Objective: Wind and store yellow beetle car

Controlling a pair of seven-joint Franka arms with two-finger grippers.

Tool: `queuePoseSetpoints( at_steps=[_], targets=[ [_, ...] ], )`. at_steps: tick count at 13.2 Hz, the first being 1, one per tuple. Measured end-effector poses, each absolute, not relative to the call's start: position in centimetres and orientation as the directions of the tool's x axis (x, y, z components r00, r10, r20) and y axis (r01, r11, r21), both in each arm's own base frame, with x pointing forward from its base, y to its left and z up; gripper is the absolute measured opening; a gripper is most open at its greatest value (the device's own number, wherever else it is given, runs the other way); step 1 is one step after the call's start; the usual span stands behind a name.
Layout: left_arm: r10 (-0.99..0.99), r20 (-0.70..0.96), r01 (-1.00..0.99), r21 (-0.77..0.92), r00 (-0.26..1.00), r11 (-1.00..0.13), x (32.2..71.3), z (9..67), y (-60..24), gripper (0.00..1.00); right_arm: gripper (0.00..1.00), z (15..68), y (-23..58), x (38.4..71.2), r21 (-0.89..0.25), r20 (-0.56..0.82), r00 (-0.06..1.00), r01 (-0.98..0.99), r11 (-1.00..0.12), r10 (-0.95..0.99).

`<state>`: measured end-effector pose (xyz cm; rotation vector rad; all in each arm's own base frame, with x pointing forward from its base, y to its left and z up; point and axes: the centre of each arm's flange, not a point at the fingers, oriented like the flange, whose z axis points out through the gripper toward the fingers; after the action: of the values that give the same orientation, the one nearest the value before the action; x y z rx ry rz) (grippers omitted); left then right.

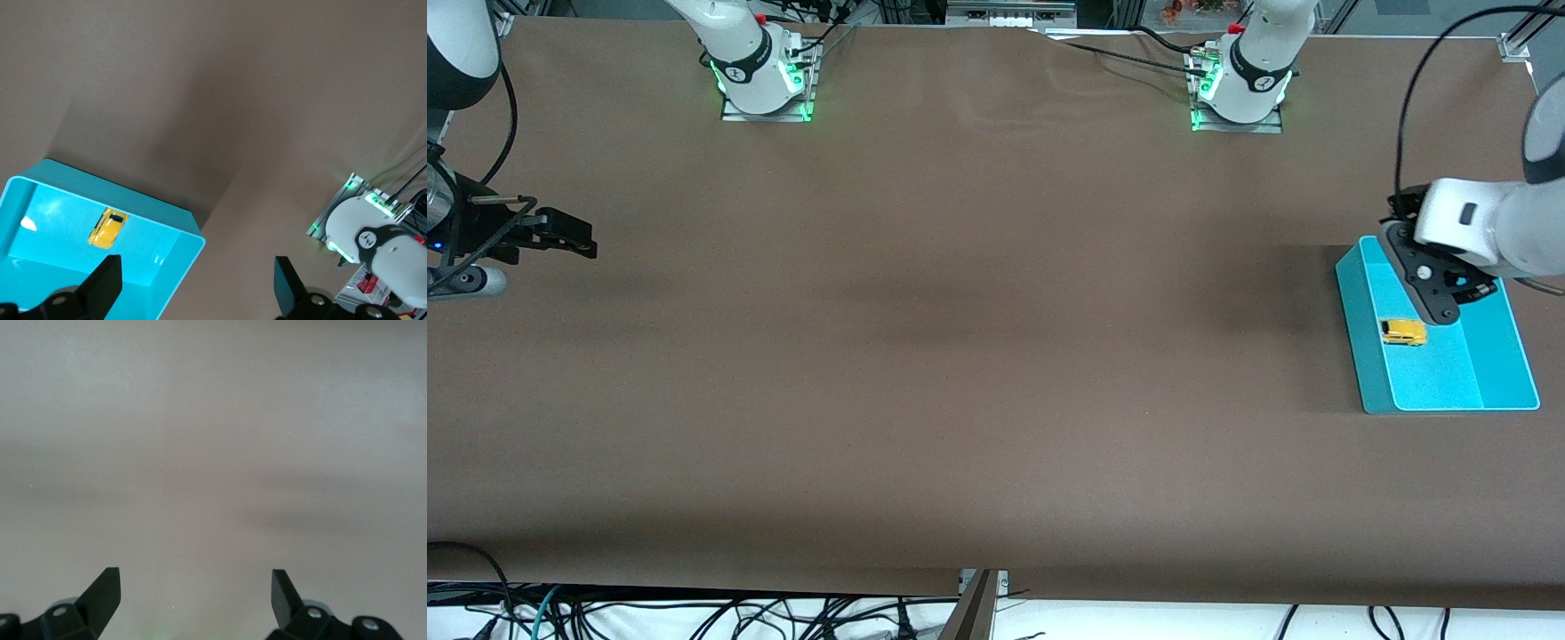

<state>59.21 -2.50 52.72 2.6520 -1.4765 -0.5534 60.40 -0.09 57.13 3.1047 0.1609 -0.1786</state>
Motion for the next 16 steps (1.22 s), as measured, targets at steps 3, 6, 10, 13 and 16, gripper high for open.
queuePoseSetpoints(
  at_steps=[3,6,10,13,16],
  targets=[
    [-0.777,-0.271,-0.752,0.211,0.569,-0.624,58.4,53.9,-5.2,1.0,1.0,57.1,-0.1,60.4,0.022,-0.116,0.988,0.105,-0.994,0.101],
    [-0.696,-0.283,-0.676,0.183,0.66,-0.714,57.9,54.6,-7.0,1.0,1.0,57.1,-0.1,60.4,0.022,-0.116,0.988,0.105,-0.994,0.101],
    [-0.553,-0.267,-0.543,0.116,0.79,-0.832,58.1,55.5,-8.0,1.0,1.0,57.1,-0.1,60.4,0.021,-0.116,0.988,0.105,-0.994,0.101],
    [-0.364,-0.191,-0.361,0.052,0.912,-0.931,57.4,58.1,-9.2,1.0,1.0,57.1,-0.1,60.4,0.021,-0.116,0.988,0.105,-0.994,0.101],
    [-0.167,-0.084,-0.169,-0.016,0.982,-0.985,57.2,58.9,-8.4,1.0,1.0,57.1,-0.1,60.4,0.021,-0.116,0.988,0.105,-0.994,0.101]
  ],
)
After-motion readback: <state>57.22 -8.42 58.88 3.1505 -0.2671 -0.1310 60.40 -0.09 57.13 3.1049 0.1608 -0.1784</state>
